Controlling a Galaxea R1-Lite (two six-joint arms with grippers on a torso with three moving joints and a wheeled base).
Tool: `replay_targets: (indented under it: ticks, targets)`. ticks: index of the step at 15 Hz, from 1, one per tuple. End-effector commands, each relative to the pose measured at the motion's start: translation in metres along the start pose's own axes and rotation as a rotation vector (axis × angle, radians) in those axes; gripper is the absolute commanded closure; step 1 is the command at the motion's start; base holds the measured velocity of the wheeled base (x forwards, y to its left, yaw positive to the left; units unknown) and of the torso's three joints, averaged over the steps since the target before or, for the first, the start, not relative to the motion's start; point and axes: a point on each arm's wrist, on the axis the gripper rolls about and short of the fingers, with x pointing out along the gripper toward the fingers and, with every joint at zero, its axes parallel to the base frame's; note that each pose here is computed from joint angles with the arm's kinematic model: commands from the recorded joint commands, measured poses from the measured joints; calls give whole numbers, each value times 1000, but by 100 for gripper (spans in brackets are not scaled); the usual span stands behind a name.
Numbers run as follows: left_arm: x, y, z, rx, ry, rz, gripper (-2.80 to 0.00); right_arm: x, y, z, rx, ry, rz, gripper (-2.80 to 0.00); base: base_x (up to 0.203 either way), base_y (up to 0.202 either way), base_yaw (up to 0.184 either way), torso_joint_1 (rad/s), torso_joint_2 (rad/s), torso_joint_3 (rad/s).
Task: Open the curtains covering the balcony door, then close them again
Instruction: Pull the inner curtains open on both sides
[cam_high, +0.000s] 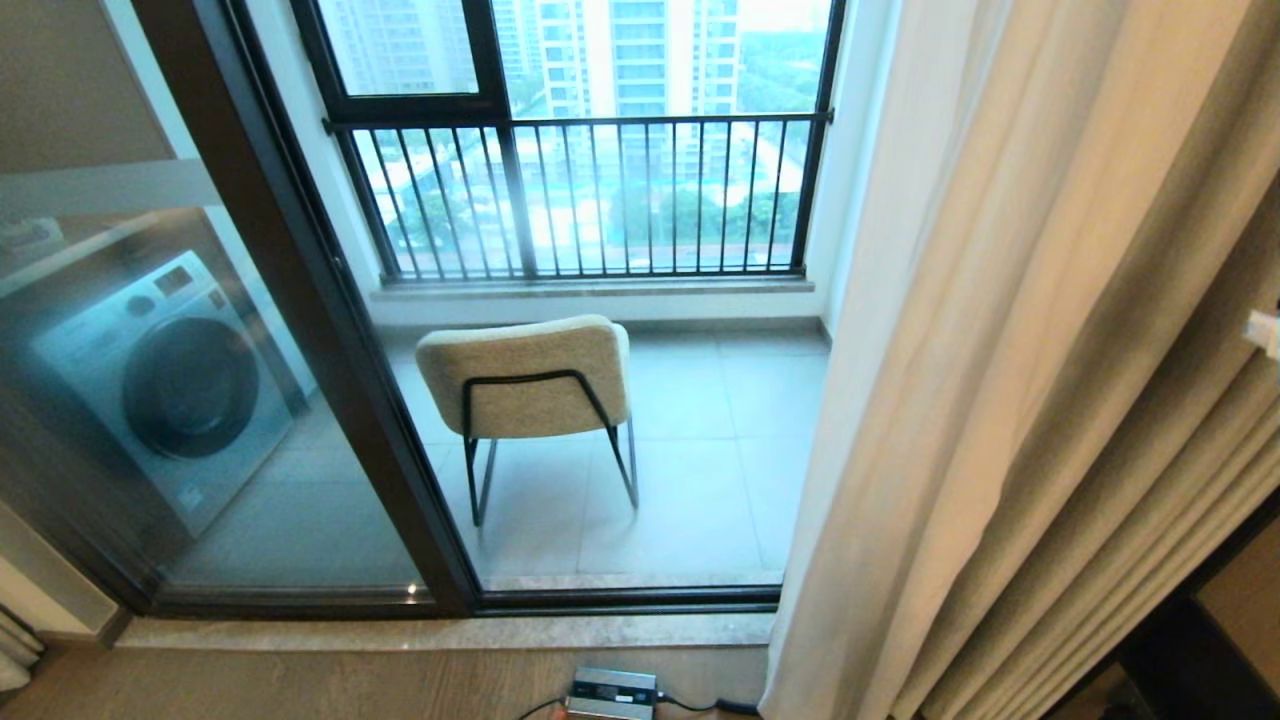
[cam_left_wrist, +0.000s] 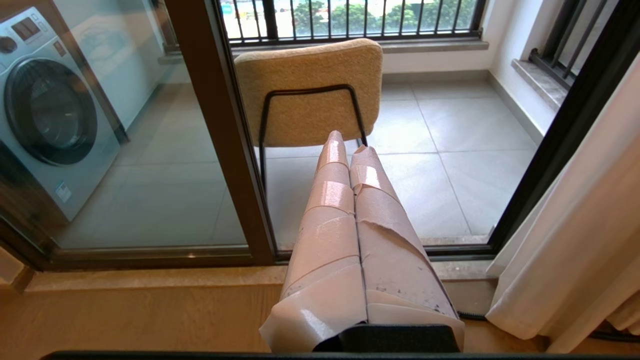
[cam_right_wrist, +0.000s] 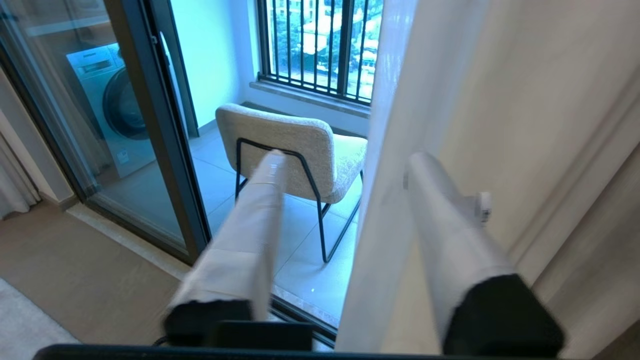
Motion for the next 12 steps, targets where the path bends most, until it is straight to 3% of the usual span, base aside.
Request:
replay_targets:
  ticks: [1,5,10,12]
  targets:
    - [0,0,0,0,-1,0,0,-17,24,4,-42,-30,6,0,0,0,0,0,0,0]
    - [0,0,0,0,-1,0,0,-46,63,-7,-29,-5,-11,0,0,0,0,0,0,0]
    - [0,0,0,0,-1,0,0,-75,95,-45,-6,133,-258,0,0,0,0,0,0,0]
    - [0,0,0,0,-1,0,0,-88,108,-75,-17,193,-303,0,0,0,0,0,0,0]
